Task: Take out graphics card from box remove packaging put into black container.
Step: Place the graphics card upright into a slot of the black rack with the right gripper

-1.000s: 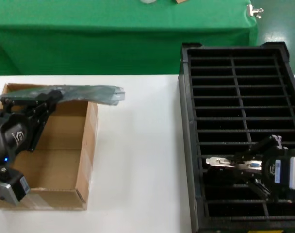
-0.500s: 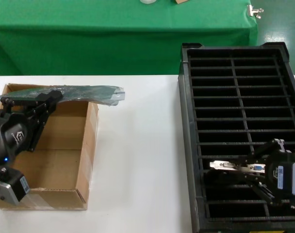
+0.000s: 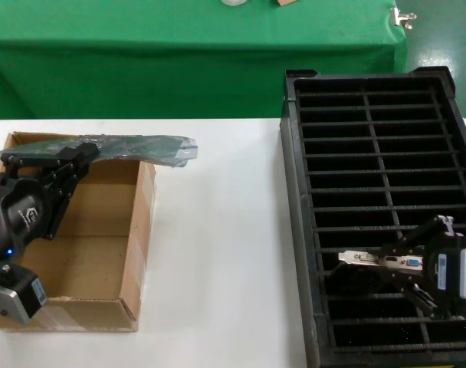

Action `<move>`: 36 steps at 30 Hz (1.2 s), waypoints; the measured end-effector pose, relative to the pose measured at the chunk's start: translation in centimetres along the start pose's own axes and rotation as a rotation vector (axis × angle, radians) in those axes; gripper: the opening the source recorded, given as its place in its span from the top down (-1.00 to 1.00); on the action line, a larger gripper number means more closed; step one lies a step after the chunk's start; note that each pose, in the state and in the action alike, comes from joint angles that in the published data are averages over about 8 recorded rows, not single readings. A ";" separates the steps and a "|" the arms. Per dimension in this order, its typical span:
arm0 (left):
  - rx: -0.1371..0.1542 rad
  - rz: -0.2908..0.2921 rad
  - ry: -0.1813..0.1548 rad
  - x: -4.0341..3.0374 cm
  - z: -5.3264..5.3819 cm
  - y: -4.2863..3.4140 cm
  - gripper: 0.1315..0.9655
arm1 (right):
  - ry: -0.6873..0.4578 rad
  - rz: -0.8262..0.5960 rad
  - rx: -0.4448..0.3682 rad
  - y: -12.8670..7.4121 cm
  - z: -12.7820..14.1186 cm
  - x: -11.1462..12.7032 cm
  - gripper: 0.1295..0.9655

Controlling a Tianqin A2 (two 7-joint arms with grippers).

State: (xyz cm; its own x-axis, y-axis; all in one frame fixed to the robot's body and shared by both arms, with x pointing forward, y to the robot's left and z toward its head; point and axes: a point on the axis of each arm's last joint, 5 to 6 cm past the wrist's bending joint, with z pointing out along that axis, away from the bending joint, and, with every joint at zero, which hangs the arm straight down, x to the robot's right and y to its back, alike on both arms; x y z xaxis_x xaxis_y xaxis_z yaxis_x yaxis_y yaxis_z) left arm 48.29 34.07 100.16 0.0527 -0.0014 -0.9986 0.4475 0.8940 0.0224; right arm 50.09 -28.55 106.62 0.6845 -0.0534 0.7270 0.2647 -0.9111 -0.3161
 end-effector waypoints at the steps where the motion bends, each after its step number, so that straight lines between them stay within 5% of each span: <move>1: 0.000 0.000 0.000 0.00 0.0 0.00 0.98 | -0.002 0.002 0.000 0.0 0.0 0.0 0.87; 19: 0.000 0.000 0.000 0.00 0.0 0.00 0.98 | -0.041 0.000 0.016 -0.2 2.1 0.2 0.87; 36: 0.000 0.000 0.000 0.00 0.0 0.00 0.98 | -0.040 0.006 0.009 -0.8 1.5 0.1 0.49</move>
State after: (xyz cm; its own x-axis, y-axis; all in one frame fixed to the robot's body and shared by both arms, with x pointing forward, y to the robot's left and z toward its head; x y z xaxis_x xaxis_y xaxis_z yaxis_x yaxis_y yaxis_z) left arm 48.29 34.07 100.16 0.0527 -0.0014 -0.9986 0.4475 0.8940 0.0224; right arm 50.94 -27.24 105.98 0.7128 -0.0425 0.7001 0.2665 -0.9069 -0.3264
